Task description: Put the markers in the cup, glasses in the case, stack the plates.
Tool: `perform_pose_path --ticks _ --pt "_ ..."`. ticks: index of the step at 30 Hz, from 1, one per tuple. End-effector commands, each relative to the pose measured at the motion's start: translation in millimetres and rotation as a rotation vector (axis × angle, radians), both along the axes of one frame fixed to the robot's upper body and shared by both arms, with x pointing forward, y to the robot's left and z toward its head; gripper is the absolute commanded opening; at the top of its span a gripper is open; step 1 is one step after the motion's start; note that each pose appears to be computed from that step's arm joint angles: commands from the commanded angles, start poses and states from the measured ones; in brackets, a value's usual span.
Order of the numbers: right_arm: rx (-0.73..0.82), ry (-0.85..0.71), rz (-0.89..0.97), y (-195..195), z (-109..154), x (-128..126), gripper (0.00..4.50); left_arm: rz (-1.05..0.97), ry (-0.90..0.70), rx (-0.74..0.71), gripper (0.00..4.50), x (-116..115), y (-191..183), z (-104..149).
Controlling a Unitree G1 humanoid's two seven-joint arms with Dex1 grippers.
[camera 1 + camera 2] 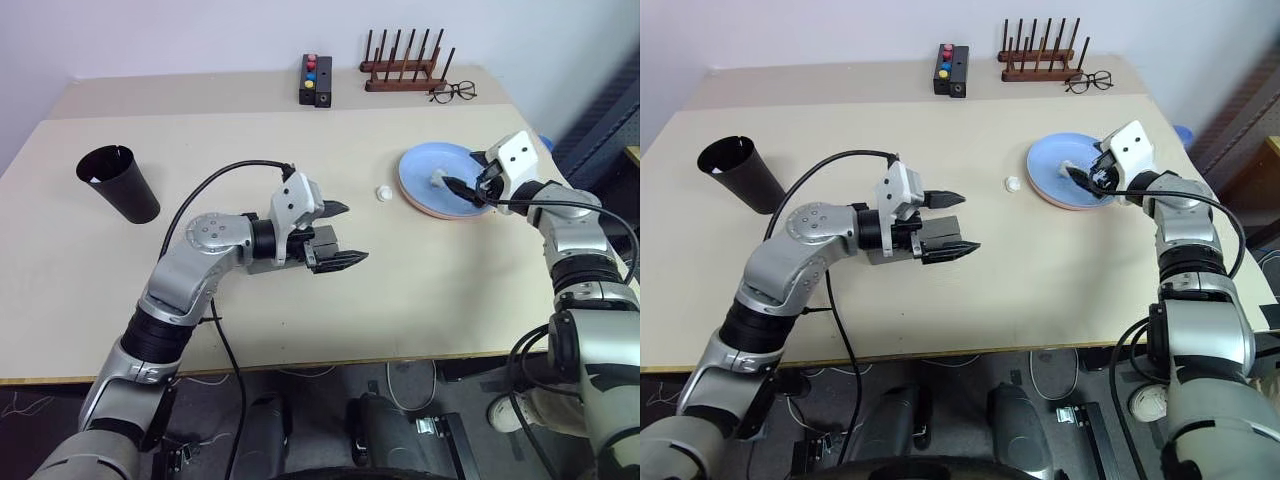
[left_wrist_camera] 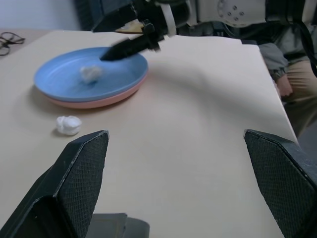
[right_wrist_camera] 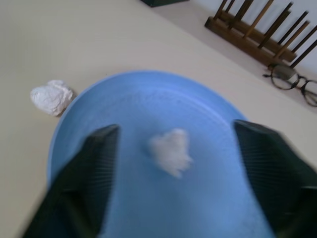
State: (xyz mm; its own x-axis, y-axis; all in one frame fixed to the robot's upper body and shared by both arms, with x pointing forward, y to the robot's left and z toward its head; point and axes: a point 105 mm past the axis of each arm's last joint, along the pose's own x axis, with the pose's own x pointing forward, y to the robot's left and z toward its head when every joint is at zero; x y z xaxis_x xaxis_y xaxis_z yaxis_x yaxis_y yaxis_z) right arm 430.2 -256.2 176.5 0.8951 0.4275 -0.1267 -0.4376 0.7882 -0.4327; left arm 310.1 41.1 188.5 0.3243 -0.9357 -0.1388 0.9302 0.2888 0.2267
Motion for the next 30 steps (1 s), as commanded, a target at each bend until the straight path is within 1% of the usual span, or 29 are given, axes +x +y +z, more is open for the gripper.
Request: perform_pose_path --ticks 1,4,7,13,17,22,30 --pt "0.039 -0.086 0.079 18 29 3 4.47 0.047 -0.035 -0.026 4.50 1 8 11" --pt "0.067 -0.068 0.193 37 27 -1 4.47 0.120 -0.032 -0.037 4.50 9 17 11" --pt "0.079 -0.038 0.305 59 19 -8 4.47 0.216 -0.025 -0.039 4.50 19 30 6" --pt "0.111 0.000 0.411 87 10 -16 4.47 0.355 -0.032 -0.042 4.50 33 45 0" --pt "0.129 0.040 0.474 107 -2 -20 4.47 0.379 -0.035 -0.043 4.50 36 47 1" --pt "0.132 0.063 0.460 116 -12 -15 4.47 0.377 -0.045 -0.046 4.50 33 45 5" --pt "0.095 0.091 0.322 116 -28 3 4.47 0.362 -0.050 -0.040 4.50 20 45 9"
